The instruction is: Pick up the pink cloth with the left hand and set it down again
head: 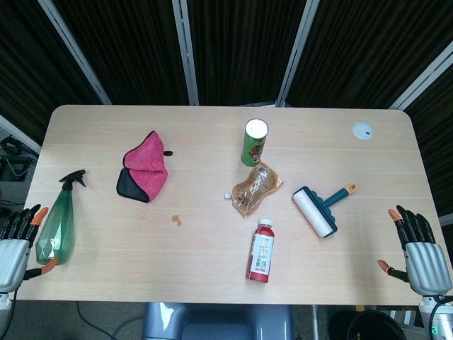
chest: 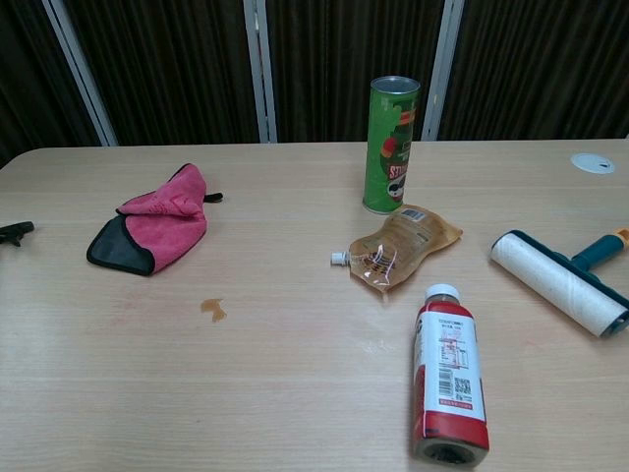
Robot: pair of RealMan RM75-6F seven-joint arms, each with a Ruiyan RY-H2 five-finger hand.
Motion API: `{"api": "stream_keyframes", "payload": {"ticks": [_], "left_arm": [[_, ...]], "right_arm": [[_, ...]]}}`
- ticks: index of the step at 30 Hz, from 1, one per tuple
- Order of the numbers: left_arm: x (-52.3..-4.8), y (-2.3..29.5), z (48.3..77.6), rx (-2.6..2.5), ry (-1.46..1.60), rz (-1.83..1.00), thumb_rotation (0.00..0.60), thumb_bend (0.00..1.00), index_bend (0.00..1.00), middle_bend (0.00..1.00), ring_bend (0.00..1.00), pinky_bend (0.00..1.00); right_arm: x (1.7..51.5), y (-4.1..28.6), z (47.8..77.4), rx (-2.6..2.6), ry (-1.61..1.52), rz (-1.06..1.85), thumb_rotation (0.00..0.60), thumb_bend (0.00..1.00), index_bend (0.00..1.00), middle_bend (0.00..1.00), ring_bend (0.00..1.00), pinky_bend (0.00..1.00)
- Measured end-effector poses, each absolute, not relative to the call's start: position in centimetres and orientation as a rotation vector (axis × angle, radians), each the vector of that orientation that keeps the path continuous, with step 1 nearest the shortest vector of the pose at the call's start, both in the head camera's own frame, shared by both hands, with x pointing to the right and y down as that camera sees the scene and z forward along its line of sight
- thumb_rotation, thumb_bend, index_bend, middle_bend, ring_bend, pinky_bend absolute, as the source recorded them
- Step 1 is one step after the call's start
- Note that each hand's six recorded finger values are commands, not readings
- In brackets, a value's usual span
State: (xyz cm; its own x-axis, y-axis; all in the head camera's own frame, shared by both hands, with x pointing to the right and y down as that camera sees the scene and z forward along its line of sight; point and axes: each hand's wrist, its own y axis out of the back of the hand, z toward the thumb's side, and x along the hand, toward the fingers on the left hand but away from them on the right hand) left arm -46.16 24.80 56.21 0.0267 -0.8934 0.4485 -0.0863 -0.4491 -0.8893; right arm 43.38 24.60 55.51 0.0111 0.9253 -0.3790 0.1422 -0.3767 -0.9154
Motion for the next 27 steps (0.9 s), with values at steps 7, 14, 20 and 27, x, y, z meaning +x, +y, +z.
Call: {"api": "stream_keyframes", "payload": {"ticks": [7,14,20,27], "left_arm": [[-46.18,24.89,56.23,-1.625,1.014,-1.501,0.6,0.0,0.0,0.0,0.0,0.0],[-46.24,24.86,56.61,-1.633,1.001,-1.524,0.6,0.0,0.0,0.0,0.0,0.0],[-46.29,24.7,56.91,-1.633,1.004,-1.542,0.6,0.0,0.0,0.0,0.0,0.0],[-46.3,24.45,56.95,-1.63,1.011,-1.554,0.6,0.0,0.0,0.0,0.0,0.0]], "right_arm": [[43.43,24.64,55.47,-1.601,-1.113,1.443,0.6,0.0,0.02,0.0,0.0,0.0],[43.54,24.67,55.62,-1.603,-1.106,1.459,0.6,0.0,0.02,0.0,0.0,0.0],[43.67,24.64,55.88,-1.609,-1.098,1.471,0.6,0.0,0.02,0.0,0.0,0.0],[43.82,24.75,55.63,-1.612,-1.1,1.473,0.6,0.0,0.02,0.0,0.0,0.0]]}}
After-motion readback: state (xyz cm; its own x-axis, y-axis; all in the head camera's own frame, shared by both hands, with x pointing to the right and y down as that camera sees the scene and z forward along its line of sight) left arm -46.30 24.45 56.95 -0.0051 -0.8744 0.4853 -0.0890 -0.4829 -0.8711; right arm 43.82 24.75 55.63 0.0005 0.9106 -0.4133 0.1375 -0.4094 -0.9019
